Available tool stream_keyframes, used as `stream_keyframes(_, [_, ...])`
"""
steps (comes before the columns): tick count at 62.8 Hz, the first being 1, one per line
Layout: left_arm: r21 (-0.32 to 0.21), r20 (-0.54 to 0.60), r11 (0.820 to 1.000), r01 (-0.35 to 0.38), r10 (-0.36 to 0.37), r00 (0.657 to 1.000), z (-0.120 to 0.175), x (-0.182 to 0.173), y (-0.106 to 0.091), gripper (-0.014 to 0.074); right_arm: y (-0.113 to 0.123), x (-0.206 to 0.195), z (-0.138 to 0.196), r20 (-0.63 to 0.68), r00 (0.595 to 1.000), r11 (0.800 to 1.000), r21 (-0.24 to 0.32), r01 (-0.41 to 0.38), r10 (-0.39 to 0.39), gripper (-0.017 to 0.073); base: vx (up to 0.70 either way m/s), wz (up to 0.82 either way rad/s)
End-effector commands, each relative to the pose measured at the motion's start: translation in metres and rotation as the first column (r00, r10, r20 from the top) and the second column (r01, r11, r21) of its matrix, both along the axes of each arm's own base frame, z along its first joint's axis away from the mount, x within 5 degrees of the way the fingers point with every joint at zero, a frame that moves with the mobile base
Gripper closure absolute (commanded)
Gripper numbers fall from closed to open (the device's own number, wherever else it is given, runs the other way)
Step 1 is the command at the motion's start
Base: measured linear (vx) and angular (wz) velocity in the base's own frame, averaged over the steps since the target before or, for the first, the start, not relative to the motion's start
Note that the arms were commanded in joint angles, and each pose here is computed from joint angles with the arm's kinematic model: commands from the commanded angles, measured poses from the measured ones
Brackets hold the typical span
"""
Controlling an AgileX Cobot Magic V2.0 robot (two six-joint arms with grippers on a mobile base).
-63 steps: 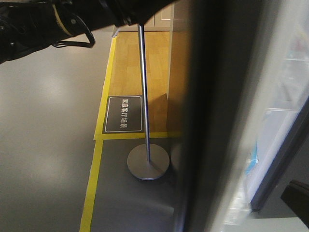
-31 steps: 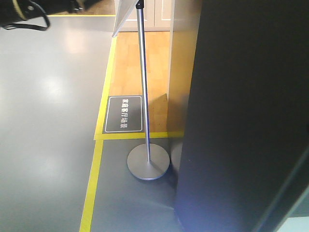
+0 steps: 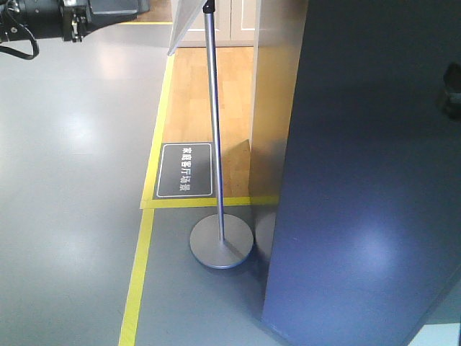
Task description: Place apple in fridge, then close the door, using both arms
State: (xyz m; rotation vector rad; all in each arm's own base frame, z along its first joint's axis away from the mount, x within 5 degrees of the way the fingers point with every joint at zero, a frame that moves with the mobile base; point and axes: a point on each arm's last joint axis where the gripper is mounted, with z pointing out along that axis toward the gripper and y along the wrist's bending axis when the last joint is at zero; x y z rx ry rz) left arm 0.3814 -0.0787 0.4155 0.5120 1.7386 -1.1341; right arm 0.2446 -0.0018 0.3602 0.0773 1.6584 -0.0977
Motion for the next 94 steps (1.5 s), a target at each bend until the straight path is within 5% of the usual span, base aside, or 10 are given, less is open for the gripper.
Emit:
stream_keyframes(1, [-0.049, 0.081, 0.999, -0.001, 0.005, 0.997, 0.032, -0.016, 0.000, 0.0165, -0.006, 0.017, 0.018, 0.066, 0.995, 0.997, -0.022, 0.075, -0.074, 0.0012, 0.00, 0.00])
stream_keyframes(52, [0.040, 0.093, 0.996, -0.077, 0.073, 0.993, 0.025, -0.010, 0.004, 0.0165, -0.018, 0.135, 0.015, 0.067, 0.981, 0.982, -0.016, 0.186, -0.184, 0.0012, 0.00, 0.00])
stream_keyframes(78, [0.035, 0.100, 0.993, -0.113, 0.109, 0.989, 0.026, -0.007, 0.006, 0.0165, -0.017, 0.171, 0.008, 0.064, 0.983, 0.985, -0.022, 0.173, -0.171, 0.0012, 0.00, 0.00])
stream_keyframes(94, [0.034, 0.103, 0.991, -0.133, 0.129, 0.986, 0.026, -0.006, 0.007, 0.0165, -0.008, 0.201, 0.003, 0.029, 0.997, 0.996, -0.054, 0.074, -0.072, 0.0012, -0.01, -0.03])
